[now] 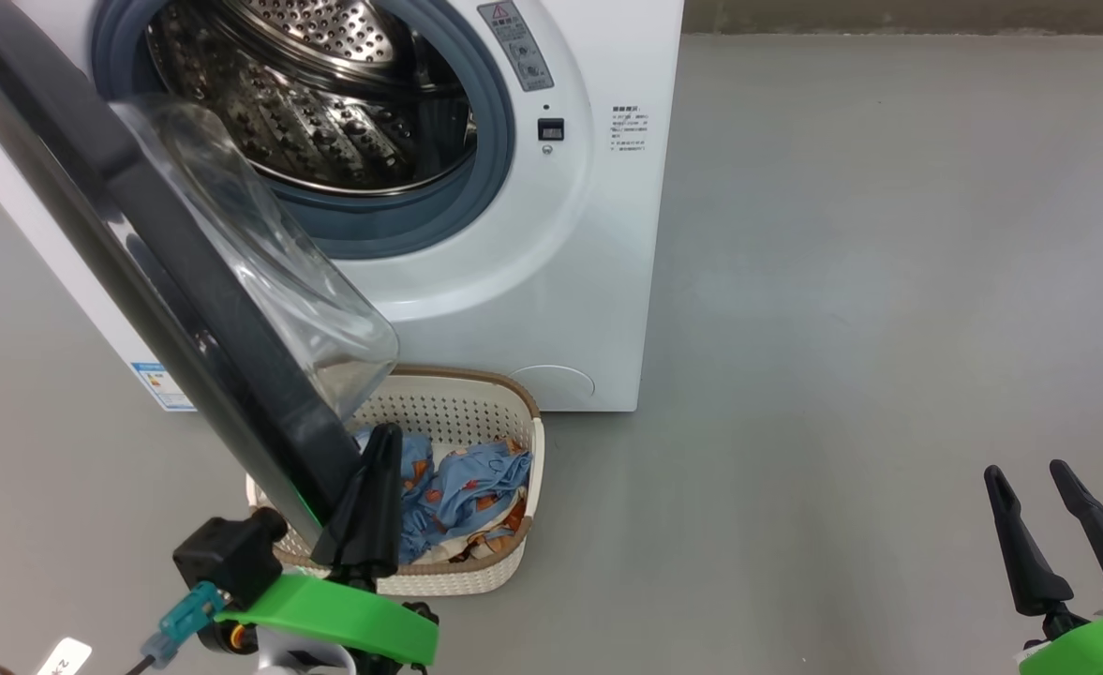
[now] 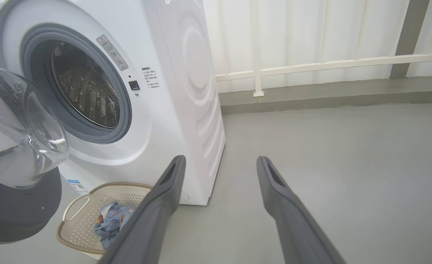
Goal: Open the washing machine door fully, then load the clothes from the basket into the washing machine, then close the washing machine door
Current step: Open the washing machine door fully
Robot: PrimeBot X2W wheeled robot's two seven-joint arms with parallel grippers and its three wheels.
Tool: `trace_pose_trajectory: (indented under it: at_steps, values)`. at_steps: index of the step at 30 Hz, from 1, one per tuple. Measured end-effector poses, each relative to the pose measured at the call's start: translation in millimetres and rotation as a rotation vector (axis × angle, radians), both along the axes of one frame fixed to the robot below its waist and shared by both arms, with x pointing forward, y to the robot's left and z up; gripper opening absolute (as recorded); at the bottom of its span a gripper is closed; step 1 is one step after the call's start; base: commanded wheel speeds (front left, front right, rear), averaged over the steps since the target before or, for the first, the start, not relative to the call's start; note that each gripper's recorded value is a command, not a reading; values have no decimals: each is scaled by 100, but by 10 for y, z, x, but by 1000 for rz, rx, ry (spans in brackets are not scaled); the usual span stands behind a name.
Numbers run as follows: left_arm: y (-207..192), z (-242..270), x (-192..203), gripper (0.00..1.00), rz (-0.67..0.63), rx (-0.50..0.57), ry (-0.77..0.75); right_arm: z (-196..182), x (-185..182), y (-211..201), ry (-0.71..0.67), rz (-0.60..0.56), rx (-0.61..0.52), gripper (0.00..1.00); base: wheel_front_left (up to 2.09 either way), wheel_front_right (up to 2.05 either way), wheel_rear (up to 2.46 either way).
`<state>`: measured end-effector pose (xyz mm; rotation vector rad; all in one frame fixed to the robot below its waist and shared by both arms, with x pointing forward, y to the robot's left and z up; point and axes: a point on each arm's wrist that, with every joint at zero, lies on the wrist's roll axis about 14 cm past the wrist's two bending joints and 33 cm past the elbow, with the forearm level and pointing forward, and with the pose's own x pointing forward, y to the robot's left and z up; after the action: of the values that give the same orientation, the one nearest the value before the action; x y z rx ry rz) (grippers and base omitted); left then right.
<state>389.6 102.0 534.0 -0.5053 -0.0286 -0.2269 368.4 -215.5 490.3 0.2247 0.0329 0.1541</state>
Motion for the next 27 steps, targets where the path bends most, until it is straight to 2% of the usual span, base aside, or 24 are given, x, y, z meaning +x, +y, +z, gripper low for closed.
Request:
trace_pose_trajectory:
  at_steps: [27]
  values:
    - [338, -53, -89, 0, 100, 7, 14, 69, 100, 178, -23, 56, -5, 100, 0, 0, 0]
